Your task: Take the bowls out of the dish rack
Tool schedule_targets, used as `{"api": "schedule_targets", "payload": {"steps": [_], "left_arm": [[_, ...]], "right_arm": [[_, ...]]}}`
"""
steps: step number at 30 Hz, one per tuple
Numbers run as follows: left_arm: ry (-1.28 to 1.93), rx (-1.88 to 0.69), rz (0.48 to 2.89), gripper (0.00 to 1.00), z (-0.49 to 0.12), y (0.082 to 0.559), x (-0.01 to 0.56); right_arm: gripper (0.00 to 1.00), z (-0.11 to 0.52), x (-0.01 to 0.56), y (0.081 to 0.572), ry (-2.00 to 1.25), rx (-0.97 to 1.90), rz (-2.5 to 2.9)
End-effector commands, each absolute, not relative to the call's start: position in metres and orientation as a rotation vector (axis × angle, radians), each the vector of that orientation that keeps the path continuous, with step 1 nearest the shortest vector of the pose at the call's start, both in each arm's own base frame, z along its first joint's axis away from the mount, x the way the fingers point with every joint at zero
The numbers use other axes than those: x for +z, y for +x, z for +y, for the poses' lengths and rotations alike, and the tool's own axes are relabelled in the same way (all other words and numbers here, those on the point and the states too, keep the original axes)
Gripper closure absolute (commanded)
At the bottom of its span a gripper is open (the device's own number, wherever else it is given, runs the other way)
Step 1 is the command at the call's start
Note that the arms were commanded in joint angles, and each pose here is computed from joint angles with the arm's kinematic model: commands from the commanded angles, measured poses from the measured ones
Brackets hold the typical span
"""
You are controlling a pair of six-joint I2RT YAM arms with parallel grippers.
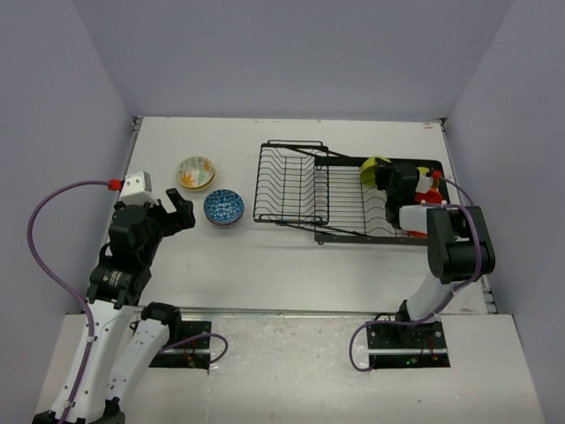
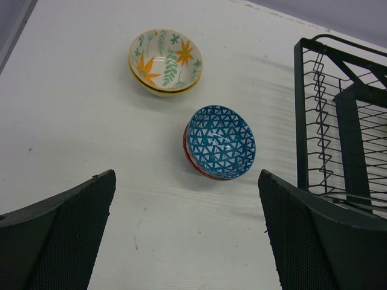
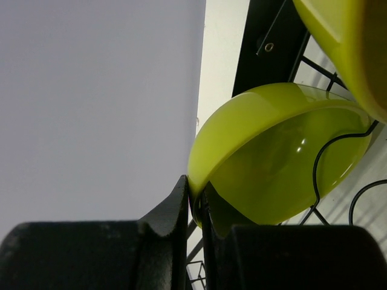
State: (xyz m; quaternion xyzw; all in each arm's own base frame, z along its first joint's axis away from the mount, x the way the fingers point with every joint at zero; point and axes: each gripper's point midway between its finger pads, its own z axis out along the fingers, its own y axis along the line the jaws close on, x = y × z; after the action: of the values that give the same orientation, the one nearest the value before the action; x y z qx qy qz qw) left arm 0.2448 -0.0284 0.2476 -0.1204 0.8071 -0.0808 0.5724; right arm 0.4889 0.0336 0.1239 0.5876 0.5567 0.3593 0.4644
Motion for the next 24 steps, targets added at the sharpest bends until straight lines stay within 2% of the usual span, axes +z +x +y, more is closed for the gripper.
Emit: {"api": "schedule_targets", "payload": {"steps": [1,9,24], "left_arm": [[-0.255,-0.188,1.854,0.00,-0.028,0.249,0.256],[-0.255,-0.188,1.855,0.00,-0.028,0.249,0.255],[-0.258,-0.182,1.860,0.00,-0.028,0.251,0.254]], "right_arm": [[1.00,0.029,0.134,0.489,1.409,0.885,1.314],[1.00,0.035,0.143,0.488,1.310,0.918,1.317],[1.00,0.058,0.194,0.485,0.882,1.053,1.194]]}}
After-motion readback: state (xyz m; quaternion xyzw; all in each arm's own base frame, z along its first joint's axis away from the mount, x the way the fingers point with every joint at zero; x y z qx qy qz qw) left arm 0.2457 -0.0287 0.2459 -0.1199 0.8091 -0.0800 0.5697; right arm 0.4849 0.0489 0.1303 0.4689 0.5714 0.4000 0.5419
